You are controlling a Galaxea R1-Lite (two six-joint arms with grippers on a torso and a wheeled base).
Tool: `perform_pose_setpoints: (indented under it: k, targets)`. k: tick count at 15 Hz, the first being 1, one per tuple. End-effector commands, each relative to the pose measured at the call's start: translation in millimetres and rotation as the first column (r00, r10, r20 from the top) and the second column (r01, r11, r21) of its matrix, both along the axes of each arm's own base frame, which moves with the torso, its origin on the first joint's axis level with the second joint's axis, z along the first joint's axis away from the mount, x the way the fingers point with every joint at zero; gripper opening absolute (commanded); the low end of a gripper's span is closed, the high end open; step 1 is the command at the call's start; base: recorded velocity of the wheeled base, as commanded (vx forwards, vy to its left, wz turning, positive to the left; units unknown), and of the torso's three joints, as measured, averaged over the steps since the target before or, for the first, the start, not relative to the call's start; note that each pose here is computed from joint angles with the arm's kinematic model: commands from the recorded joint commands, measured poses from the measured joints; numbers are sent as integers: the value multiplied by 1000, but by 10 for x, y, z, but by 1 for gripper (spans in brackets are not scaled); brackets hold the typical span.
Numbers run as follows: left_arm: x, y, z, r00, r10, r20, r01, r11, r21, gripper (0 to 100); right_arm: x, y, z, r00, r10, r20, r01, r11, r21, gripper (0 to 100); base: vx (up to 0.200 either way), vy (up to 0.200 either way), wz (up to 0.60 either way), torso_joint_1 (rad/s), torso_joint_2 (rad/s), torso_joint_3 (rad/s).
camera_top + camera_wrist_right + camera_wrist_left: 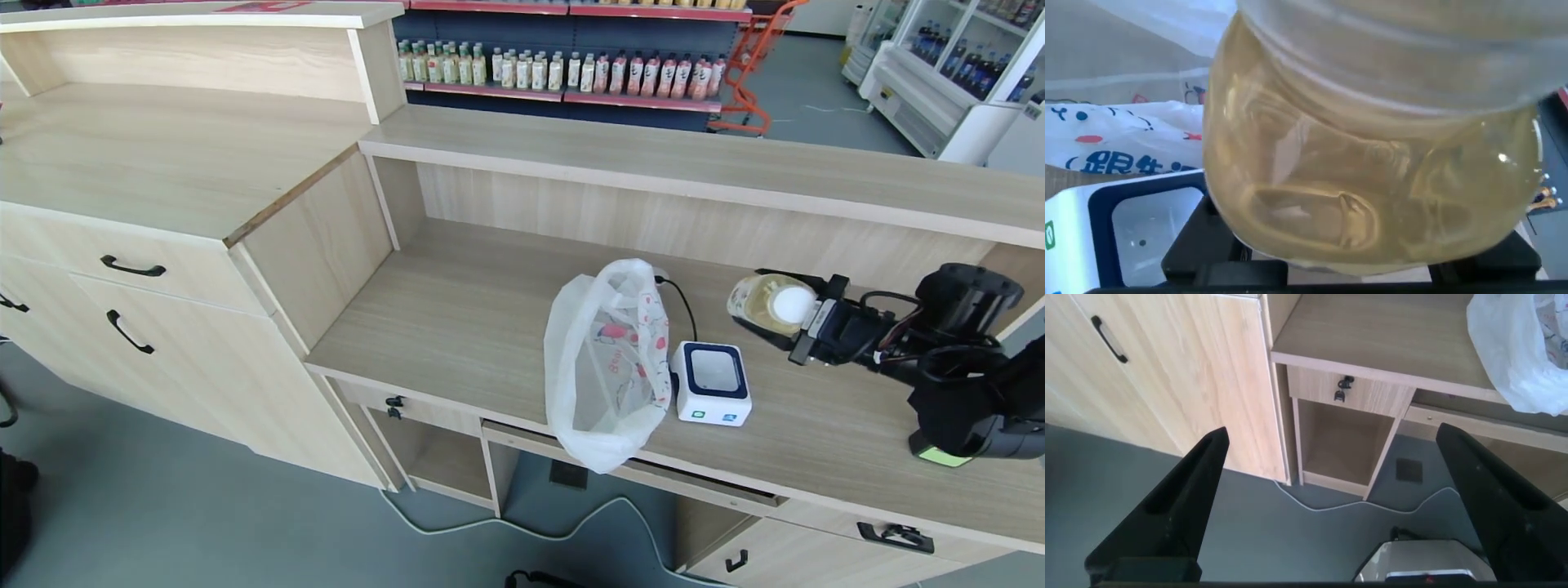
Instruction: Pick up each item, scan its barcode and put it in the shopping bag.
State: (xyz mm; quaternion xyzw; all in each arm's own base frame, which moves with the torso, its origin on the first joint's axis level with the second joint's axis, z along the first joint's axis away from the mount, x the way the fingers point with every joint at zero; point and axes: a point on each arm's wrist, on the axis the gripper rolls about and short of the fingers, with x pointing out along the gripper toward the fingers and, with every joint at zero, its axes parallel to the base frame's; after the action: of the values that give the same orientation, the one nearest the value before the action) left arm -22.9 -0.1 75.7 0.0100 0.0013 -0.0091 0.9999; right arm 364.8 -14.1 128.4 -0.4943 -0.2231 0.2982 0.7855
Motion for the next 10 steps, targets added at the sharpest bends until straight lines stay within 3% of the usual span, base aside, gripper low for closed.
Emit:
perform_pose_setpoints:
  k: [1,10]
  targets:
    - [-1,0,2,1000,0,1,0,1000,0,100,83,70,-253,998,30,-55,-30,1000,3,0,0,0,0,0,0,0]
    - [-1,0,2,1000,0,1,0,1000,0,100,229,85,-572,999,35,-24,-36,996,-78,0,0,0,0,0,0,0]
